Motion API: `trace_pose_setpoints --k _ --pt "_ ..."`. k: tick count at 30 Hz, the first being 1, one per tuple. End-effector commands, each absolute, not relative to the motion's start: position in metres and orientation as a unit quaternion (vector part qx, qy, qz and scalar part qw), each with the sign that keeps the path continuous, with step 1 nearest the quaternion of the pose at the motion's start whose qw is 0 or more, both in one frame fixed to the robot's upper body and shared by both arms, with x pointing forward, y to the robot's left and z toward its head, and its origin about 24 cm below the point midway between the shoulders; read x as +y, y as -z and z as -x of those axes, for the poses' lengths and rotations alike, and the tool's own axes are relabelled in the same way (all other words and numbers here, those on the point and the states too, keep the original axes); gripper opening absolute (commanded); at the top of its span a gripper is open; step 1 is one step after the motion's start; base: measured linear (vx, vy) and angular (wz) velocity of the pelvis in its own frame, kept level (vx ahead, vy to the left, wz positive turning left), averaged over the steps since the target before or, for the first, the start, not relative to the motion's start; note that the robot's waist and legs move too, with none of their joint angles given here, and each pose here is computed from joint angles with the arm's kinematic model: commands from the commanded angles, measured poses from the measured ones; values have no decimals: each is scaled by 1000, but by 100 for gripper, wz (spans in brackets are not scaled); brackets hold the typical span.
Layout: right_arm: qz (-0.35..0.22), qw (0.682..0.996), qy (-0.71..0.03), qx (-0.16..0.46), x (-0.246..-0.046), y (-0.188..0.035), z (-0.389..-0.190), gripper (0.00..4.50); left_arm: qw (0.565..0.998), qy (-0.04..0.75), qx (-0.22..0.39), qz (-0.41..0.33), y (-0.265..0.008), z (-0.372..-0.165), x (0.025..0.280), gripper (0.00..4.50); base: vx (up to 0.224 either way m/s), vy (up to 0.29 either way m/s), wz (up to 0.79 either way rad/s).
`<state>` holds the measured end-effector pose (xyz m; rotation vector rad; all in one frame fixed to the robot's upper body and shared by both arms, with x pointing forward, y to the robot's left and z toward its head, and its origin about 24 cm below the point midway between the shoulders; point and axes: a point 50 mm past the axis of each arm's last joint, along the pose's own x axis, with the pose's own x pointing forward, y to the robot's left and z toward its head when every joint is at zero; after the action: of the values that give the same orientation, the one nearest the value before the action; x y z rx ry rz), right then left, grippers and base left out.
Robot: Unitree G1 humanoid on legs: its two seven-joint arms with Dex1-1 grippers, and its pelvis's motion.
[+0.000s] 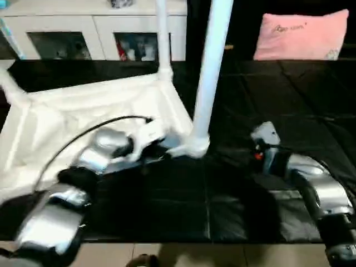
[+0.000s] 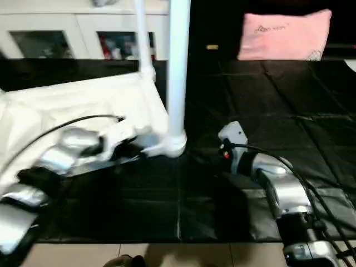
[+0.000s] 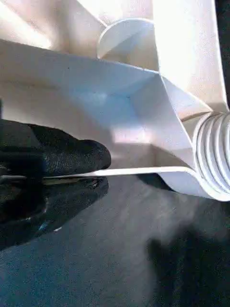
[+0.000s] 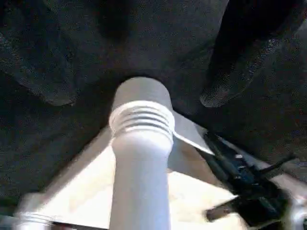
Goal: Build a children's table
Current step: Rotate leg to tighten
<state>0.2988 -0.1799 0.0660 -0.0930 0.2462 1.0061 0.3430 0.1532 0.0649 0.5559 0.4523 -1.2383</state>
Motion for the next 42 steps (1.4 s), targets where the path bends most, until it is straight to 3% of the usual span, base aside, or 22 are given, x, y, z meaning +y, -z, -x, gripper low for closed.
trace_pose_setpoints --k 1,7,10,18,25,33,34,42 --pt "58 843 -522 118 -174 -71 -298 443 726 588 225 -276 -63 -336 165 0 0 0 0" --pt "63 803 -578 128 -155 -68 -298 443 707 603 235 -286 -69 -326 184 0 0 0 0" --pt "67 787 -601 124 -135 -64 -304 443 703 606 237 -288 -73 -321 191 0 0 0 0" --pt "82 766 -625 124 -116 -62 -310 443 686 635 231 -272 -71 -312 181 0 0 0 0" --pt "78 760 -633 123 -115 -63 -315 443 675 646 232 -270 -71 -308 178 0 0 0 0" --pt "66 737 -660 132 -118 -63 -314 387 664 653 235 -277 -72 -307 175 0 0 0 0" --pt "65 735 -662 132 -118 -63 -314 363 663 654 236 -278 -72 -307 174 0 0 0 0" --pt "62 724 -673 139 -119 -62 -314 317 658 658 239 -279 -71 -309 171 0 0 0 0"
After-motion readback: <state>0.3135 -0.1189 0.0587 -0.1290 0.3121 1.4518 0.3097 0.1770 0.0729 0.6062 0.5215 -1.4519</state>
